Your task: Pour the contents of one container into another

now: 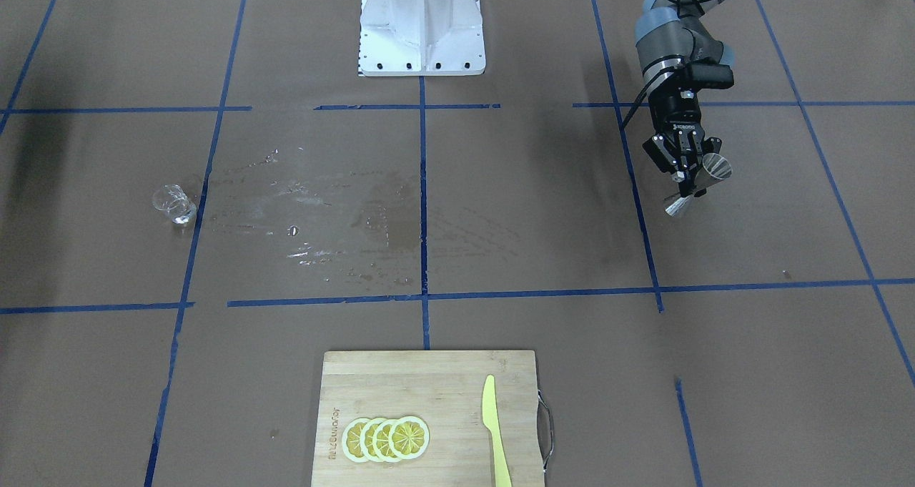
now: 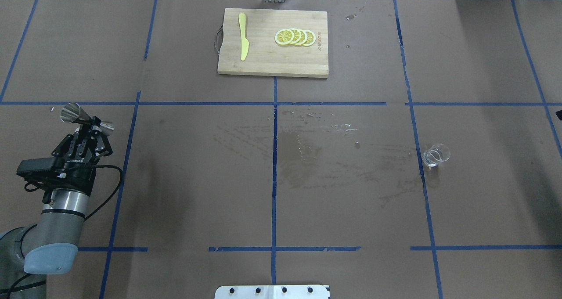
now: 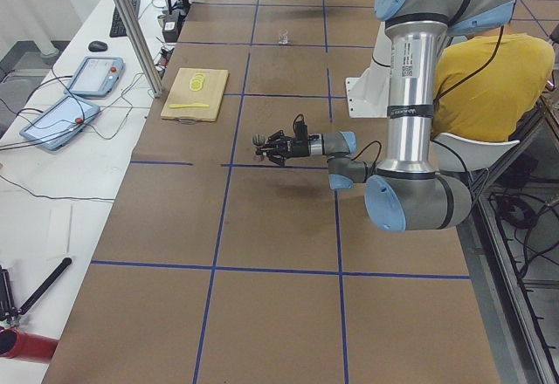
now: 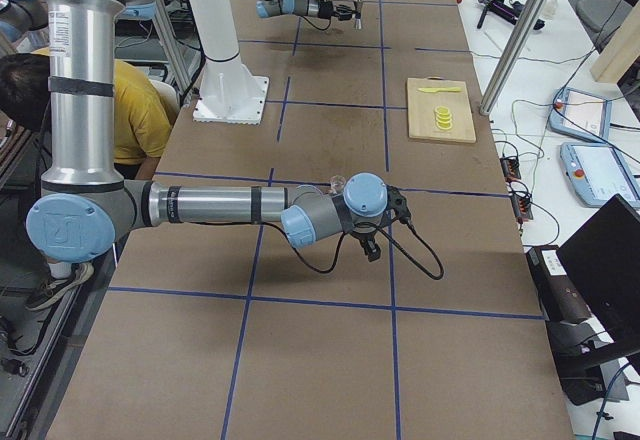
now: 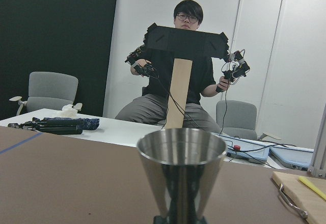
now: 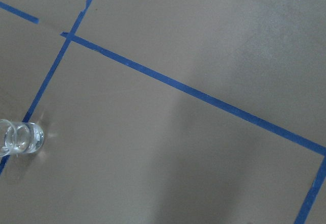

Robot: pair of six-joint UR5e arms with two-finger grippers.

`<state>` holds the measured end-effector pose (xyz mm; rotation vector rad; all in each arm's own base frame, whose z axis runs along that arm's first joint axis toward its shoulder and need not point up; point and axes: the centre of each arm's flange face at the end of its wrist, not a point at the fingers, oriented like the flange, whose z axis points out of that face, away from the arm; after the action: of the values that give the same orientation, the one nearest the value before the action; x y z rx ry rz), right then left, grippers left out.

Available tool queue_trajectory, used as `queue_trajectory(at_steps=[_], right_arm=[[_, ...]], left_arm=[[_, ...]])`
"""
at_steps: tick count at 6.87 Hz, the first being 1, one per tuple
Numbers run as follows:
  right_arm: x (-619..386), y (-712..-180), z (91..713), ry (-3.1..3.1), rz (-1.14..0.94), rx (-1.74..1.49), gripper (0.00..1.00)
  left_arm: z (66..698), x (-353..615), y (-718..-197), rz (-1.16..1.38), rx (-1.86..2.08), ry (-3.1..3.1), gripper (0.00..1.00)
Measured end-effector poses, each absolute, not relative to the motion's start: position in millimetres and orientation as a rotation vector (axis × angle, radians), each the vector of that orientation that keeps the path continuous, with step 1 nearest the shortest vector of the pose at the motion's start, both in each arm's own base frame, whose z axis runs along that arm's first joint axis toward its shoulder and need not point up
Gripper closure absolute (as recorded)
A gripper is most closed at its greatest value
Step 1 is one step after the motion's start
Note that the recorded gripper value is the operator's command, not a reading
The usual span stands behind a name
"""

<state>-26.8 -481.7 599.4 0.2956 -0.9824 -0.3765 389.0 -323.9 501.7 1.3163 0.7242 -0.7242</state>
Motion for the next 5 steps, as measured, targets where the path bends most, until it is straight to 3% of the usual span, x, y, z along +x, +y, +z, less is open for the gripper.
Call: queue_trajectory(at_steps=[5], right_arm=[[-30,-490,583,-0.979,-0.398,0.333,0.0]], left_arm=[[472,400,-325,-0.602,1.345,0.682,1.0]])
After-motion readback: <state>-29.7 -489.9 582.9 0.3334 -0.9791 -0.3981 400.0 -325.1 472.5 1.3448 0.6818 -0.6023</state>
